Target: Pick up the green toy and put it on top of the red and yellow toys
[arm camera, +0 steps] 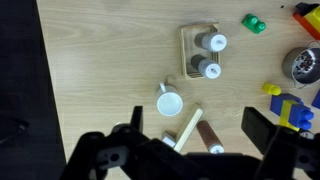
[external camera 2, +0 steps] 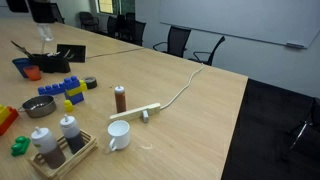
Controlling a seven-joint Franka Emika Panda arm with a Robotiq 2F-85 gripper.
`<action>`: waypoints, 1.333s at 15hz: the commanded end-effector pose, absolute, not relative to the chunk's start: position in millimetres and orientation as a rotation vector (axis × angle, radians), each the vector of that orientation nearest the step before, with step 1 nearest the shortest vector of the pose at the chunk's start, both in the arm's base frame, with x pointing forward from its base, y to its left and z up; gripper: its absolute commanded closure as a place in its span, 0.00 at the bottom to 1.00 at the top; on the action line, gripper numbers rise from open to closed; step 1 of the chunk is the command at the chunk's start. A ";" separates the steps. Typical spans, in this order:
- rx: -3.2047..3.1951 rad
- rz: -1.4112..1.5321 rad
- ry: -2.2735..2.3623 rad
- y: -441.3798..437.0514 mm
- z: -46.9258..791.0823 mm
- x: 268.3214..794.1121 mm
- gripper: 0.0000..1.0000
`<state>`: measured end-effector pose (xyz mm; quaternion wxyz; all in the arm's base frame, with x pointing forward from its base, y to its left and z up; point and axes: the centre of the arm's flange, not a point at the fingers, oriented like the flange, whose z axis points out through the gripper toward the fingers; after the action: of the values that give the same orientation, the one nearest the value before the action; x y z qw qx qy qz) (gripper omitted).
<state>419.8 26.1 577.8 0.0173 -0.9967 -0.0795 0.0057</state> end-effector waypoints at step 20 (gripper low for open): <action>-3.016 0.332 -0.907 163.7 465.6 378.9 0.00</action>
<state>378.1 158.3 469.7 -0.0183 -0.9561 -0.2746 0.1010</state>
